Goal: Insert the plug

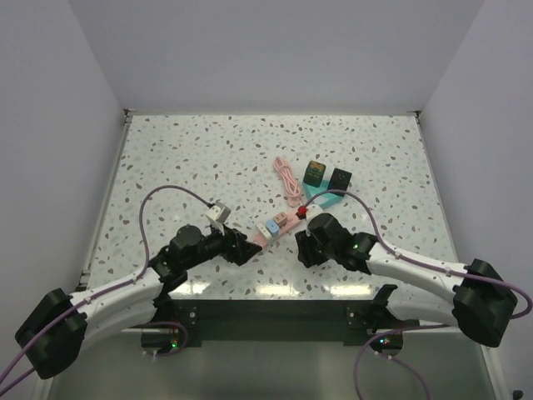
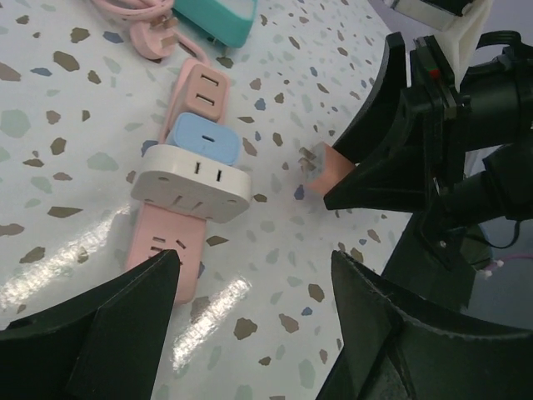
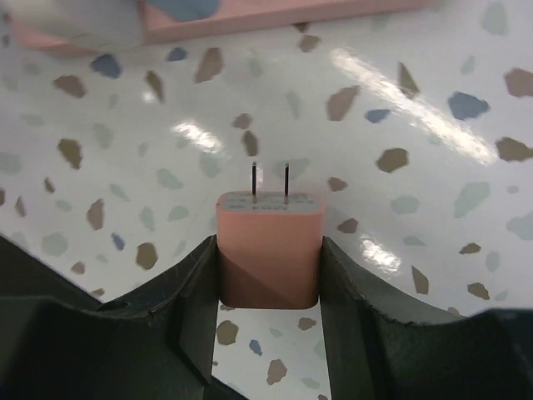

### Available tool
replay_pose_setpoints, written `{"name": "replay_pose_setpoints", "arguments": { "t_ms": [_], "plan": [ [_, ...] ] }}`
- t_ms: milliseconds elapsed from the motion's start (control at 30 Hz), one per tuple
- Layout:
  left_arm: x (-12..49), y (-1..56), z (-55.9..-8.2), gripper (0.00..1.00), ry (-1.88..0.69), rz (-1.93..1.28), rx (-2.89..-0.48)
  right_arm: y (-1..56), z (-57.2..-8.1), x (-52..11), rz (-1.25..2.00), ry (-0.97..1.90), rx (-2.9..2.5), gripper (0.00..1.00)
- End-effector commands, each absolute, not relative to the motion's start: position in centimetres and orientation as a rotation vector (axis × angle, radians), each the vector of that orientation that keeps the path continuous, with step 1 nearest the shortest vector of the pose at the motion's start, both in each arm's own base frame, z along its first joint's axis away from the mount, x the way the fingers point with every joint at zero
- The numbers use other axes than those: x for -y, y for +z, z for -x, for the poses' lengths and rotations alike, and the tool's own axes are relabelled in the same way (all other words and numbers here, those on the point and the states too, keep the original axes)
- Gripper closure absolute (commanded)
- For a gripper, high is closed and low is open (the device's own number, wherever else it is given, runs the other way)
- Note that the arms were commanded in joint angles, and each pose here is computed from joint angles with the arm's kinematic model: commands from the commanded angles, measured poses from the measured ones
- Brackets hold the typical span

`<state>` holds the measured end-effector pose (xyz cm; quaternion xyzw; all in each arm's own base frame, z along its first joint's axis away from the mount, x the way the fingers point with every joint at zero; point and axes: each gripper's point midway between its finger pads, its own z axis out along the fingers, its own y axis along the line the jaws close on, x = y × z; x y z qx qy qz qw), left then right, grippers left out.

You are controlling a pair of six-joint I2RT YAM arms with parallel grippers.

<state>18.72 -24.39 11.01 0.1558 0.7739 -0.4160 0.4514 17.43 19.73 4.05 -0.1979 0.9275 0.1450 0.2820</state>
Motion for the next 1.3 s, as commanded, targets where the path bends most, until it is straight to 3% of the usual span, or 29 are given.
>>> {"name": "replay_pose_setpoints", "arguments": {
  "t_ms": [0,300,967,1267],
  "plan": [
    [26.4,14.0,-17.1,0.21,-1.222,-0.434,-1.818,8.2,-16.1,-24.0,0.837,0.542,-2.300,1.00],
    [27.8,14.6,-15.7,0.21,-1.354,-0.492,-1.816,11.0,-13.3,-28.0,1.210,0.520,-2.093,1.00],
    [29.6,14.2,-13.6,0.20,-1.560,-0.558,-1.801,13.6,-12.1,-30.5,1.312,0.566,-1.946,1.00],
    [30.9,14.7,-11.6,0.36,-1.696,-0.635,-1.749,14.3,-12.2,-30.2,1.288,0.556,-1.911,1.00]
  ]
}}
